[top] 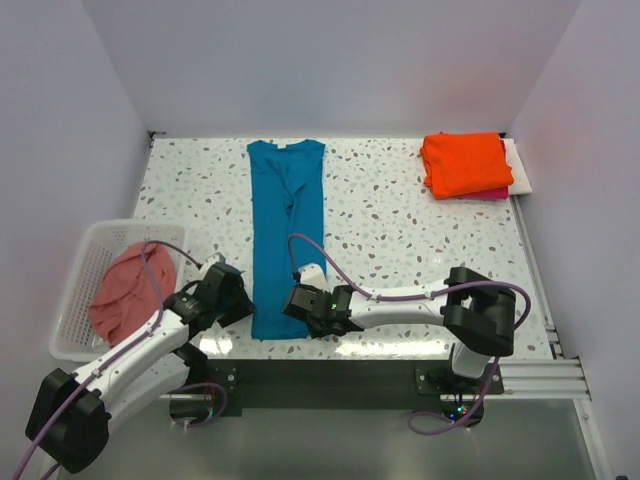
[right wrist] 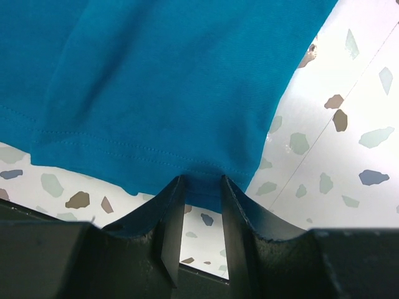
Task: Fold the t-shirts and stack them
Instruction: Fold the tshirt
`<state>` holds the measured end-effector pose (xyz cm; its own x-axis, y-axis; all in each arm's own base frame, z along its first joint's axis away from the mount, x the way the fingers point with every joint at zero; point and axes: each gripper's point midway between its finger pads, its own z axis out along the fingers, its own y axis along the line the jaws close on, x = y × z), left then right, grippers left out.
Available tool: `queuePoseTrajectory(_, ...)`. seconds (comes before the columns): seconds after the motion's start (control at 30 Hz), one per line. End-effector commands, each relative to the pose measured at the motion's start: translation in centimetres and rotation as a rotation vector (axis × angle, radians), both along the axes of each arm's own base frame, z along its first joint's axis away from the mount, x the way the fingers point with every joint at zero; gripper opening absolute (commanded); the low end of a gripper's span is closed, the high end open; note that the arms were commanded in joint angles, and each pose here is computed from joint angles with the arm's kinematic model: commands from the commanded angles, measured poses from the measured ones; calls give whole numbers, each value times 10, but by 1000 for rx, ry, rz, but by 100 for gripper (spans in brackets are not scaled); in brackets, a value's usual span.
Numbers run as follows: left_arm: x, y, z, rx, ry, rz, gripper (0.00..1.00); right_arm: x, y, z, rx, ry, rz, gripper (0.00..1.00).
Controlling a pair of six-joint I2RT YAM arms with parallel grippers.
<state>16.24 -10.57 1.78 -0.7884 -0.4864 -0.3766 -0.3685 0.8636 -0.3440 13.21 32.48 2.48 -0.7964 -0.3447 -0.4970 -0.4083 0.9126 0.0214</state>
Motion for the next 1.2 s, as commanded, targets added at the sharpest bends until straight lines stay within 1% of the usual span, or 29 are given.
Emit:
queuePoseTrajectory(0.0,-11,-6,-2,-33,31,24,49,5,7,1,28,-27,-29,33)
queuePoseTrajectory(0.13,-18,-9,-6,-28,52,-4,49,4,5,1,32,-28,-33,30)
queuePoseTrajectory(0.33,-32,-14,-9,-35,87,-46,44,3,5,4,51,-26,-39,24)
queuePoseTrajectory(0.43,-36,-16,-12,-37,108,-58,36,3,3,5,55,-29,-43,22)
queuePoseTrajectory(0.47,-37,-17,-12,-38,112,-64,29,3,2,6,55,-29,-48,20)
queuePoseTrajectory(0.53,-38,-18,-14,-37,120,-76,21,2,-3,8,60,-32,-55,18)
queuePoseTrajectory(0.57,-38,-18,-14,-34,126,-82,13,2,-4,8,65,-31,-61,18)
queuePoseTrajectory(0.63,-40,-19,-16,-34,136,-91,8,1,-7,11,72,-34,-68,16)
queuePoseTrajectory(0.67,-40,-20,-16,-33,141,-94,3,1,-10,11,69,-33,-74,15)
queuePoseTrajectory(0.77,-42,-20,-16,-34,150,-99,0,0,-16,14,80,-37,-91,14)
queuePoseTrajectory(0.83,-42,-20,-16,-38,147,-101,0,-2,-21,12,79,-33,-97,13)
queuePoseTrajectory(0.97,-42,-20,-14,-38,147,-101,0,-3,-26,16,99,-35,-117,14)
queuePoseTrajectory(1.0,-42,-21,-14,-42,148,-104,0,-2,-26,18,103,-39,-120,16)
queuePoseTrajectory(1.03,-42,-22,-14,-42,149,-108,0,-1,-25,21,113,-46,-123,22)
queuePoseTrajectory(1.17,-42,-22,-15,-43,150,-113,0,6,-15,34,116,-79,-104,31)
